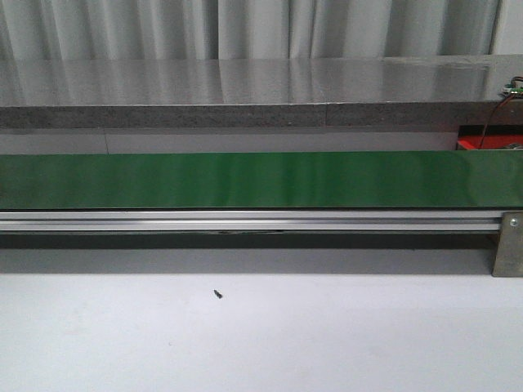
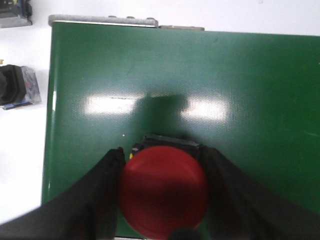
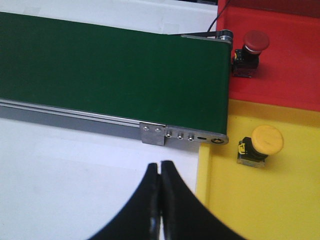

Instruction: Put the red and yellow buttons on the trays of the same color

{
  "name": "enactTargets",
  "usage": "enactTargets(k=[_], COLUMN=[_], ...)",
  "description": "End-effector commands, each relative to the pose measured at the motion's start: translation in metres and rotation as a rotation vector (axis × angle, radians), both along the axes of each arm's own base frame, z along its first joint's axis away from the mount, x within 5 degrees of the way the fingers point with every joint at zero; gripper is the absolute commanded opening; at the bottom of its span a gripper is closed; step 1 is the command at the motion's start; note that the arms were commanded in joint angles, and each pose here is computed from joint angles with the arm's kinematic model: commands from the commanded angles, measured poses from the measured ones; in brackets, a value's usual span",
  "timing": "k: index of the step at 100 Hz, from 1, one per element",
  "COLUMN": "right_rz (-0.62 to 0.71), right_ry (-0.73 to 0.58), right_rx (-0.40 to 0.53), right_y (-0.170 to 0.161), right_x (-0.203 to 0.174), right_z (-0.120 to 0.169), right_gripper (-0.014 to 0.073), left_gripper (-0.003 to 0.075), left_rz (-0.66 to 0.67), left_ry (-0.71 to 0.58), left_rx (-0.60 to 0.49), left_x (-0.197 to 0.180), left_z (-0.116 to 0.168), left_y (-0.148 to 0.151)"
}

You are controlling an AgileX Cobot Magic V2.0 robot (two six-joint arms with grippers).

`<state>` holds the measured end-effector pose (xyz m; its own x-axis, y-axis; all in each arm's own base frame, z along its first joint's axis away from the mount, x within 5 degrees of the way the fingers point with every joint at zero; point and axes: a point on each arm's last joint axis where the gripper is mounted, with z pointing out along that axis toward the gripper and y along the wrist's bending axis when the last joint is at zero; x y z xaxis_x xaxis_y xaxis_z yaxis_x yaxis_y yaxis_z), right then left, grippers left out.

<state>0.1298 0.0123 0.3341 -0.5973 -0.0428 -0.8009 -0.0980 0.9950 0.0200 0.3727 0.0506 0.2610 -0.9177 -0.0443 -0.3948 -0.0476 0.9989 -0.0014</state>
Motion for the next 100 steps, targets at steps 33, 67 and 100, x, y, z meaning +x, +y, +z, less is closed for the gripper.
enactTargets(k=[33, 67, 100], right_rz=[-0.001, -0.001, -0.001], right_ry=[-0.094, -0.094, -0.094], right_rx=[-0.007, -0.007, -0.007], right_y=[0.0, 0.0, 0.0], right_x=[0.002, 0.002, 0.002], right_z=[0.013, 0.013, 0.013], right_gripper=[-0.0068, -0.0068, -0.0068], left_gripper=[0.0508, 0.0508, 0.0508], left_rz=[-0.033, 0.129, 0.396], left_ry=[-0.228, -0.335, -0.365], left_rx=[-0.015, 0.063, 0.156], left_x=[-0.017, -0.038, -0.067], left_z=[0.064, 0.092, 0.085], left_y=[-0.009, 0.049, 0.144])
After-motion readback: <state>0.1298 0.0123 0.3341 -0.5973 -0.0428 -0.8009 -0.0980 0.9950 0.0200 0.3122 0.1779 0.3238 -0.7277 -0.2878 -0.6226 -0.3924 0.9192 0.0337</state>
